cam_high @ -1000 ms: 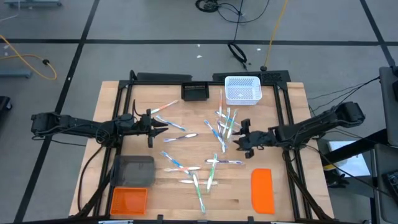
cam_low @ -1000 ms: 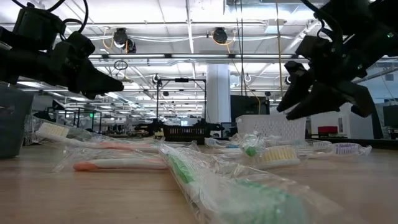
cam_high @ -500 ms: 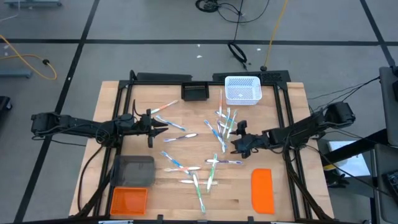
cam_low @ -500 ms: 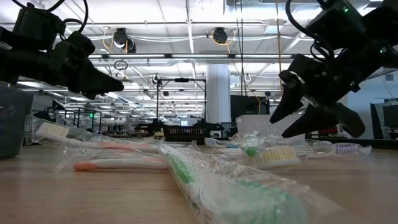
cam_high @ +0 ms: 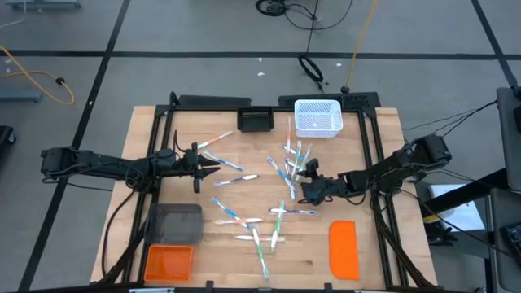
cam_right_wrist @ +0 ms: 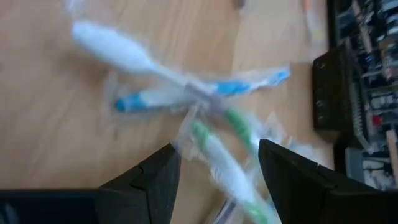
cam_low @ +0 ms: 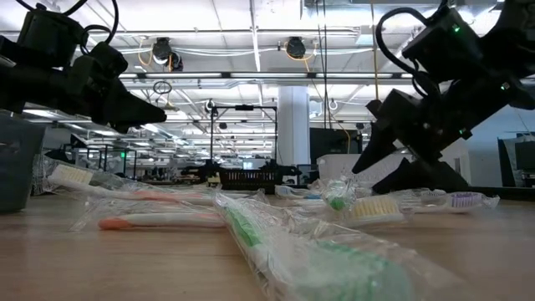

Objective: Pick & Place Toothbrushes
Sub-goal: Put the green toothbrush into the black bin

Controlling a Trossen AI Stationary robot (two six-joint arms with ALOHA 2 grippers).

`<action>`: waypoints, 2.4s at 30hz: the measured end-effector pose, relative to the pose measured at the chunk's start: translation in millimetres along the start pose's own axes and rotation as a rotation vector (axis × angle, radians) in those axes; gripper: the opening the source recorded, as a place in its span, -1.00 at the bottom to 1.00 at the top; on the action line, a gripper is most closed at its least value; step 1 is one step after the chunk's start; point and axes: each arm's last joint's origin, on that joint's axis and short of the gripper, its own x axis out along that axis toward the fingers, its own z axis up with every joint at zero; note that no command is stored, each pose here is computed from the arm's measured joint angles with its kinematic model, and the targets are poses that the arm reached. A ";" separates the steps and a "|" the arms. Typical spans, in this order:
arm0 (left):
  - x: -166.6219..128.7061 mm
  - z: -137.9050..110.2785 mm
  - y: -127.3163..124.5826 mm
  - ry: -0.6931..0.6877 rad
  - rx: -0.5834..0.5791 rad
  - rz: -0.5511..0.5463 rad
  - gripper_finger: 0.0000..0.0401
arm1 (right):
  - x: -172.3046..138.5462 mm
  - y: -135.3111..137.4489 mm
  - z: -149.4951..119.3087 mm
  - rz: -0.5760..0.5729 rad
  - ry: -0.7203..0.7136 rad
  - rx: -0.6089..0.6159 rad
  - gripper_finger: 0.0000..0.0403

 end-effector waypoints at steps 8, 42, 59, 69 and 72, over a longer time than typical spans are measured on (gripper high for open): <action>0.0 -0.1 0.0 0.001 0.002 0.000 -0.57 | 3.5 -3.4 -2.7 -0.013 0.013 0.047 -0.05; -0.1 3.6 -0.2 -0.038 0.004 -0.003 -0.57 | -17.7 -18.7 17.7 -0.085 -0.036 0.123 -1.00; -1.0 14.5 -4.4 -0.150 0.000 -0.035 -0.57 | -60.0 -55.9 68.6 -0.041 -0.397 0.353 -1.00; 3.3 37.4 -21.9 -0.233 0.074 -0.124 -0.57 | -64.9 -76.2 83.4 -0.047 -0.573 0.462 -1.00; 9.0 45.4 -27.6 -0.237 0.106 -0.134 -0.57 | -65.1 -81.6 85.7 -0.046 -0.640 0.481 -1.00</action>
